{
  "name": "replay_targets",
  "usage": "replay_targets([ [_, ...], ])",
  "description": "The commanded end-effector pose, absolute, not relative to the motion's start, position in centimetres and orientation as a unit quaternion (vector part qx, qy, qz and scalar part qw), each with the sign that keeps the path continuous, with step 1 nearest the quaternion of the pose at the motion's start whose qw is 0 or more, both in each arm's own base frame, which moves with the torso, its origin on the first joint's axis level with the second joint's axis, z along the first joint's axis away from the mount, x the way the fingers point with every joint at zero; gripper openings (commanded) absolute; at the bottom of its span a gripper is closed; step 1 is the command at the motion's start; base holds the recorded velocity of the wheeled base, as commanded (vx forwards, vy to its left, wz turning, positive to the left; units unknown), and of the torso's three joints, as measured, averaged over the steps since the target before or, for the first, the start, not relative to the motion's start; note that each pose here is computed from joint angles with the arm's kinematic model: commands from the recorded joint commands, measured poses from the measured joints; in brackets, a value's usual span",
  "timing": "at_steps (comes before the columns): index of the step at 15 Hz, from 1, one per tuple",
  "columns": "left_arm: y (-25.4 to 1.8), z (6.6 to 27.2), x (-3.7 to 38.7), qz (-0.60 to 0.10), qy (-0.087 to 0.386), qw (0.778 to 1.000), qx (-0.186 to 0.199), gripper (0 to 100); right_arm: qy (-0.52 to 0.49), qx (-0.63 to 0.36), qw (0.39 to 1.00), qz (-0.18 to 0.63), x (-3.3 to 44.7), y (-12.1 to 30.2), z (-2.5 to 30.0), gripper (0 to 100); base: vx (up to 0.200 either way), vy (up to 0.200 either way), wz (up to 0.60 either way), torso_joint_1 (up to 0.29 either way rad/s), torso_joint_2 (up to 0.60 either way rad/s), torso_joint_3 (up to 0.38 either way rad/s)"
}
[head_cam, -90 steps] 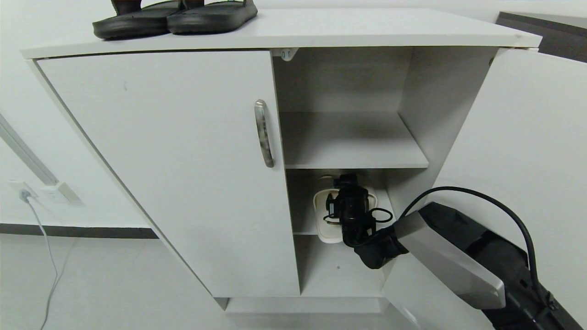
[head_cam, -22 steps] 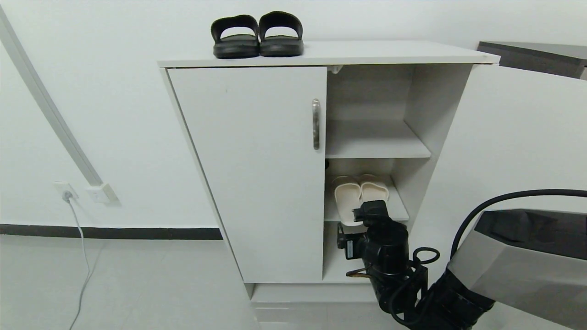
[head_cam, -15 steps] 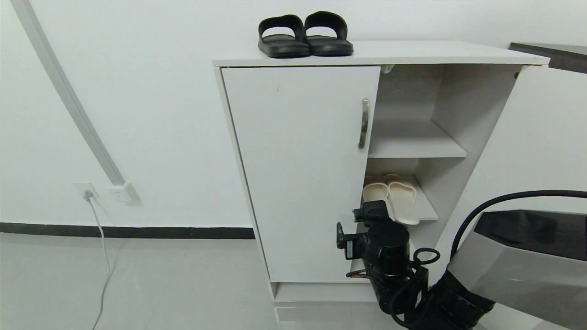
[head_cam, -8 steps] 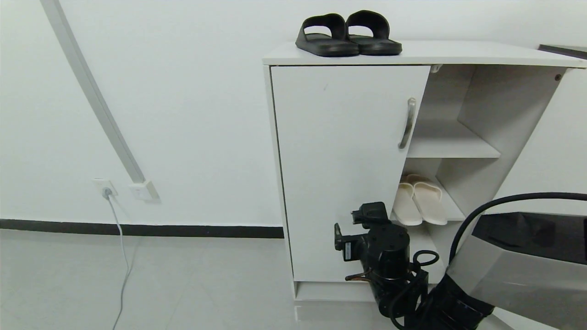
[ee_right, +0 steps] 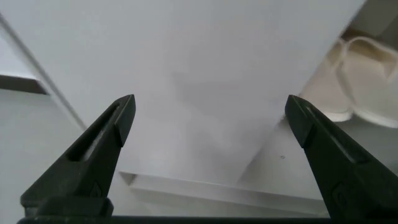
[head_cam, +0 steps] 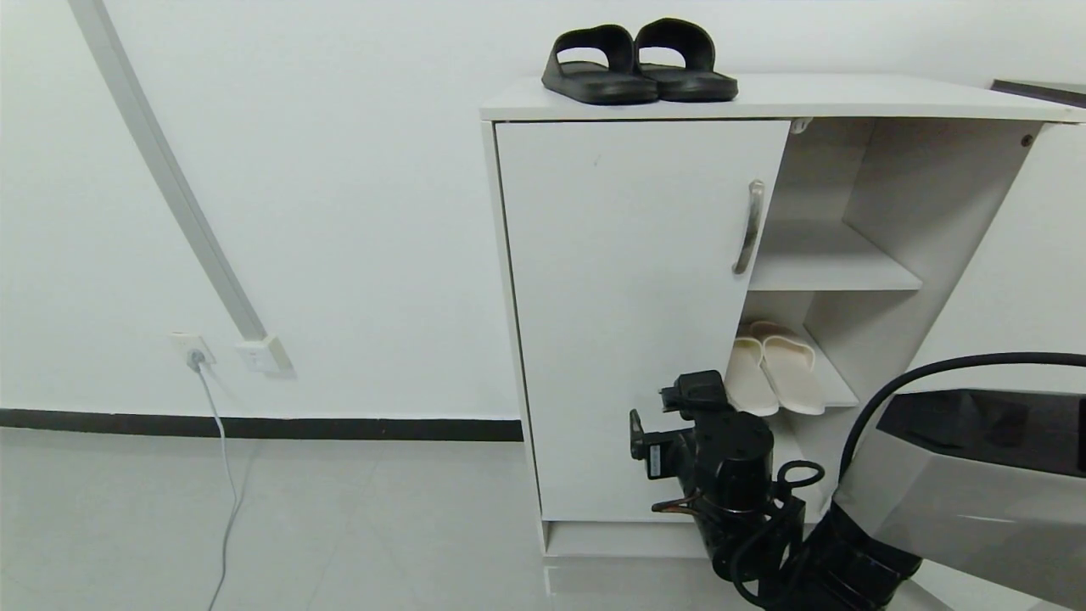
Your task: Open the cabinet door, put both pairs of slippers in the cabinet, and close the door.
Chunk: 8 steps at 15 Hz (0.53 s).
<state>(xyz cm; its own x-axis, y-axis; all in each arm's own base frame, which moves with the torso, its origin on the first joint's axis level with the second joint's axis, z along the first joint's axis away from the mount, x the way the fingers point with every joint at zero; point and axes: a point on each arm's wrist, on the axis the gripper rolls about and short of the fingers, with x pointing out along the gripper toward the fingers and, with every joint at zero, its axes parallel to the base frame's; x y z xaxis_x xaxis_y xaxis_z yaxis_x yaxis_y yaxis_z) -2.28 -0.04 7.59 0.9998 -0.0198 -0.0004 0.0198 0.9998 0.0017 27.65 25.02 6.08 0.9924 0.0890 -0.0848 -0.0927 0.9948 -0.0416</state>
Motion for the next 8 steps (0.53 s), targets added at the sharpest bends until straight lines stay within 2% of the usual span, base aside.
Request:
replay_targets([
  [1, -0.04, 7.58, -2.27, -0.010, 0.002, 1.000, 0.001, 0, 0.040, -0.024, 0.998, 0.042, 27.80, 24.60, 5.98, 100, 0.000, 0.000, 0.00, 0.000, 0.00, 0.000],
  [8, -0.04, 7.59, -2.28, -0.010, 0.000, 1.000, 0.001, 0, 0.036, -0.024, 0.998, 0.043, 27.67, 24.56, 6.00, 100, 0.000, 0.000, 0.00, 0.000, 0.00, 0.000],
])
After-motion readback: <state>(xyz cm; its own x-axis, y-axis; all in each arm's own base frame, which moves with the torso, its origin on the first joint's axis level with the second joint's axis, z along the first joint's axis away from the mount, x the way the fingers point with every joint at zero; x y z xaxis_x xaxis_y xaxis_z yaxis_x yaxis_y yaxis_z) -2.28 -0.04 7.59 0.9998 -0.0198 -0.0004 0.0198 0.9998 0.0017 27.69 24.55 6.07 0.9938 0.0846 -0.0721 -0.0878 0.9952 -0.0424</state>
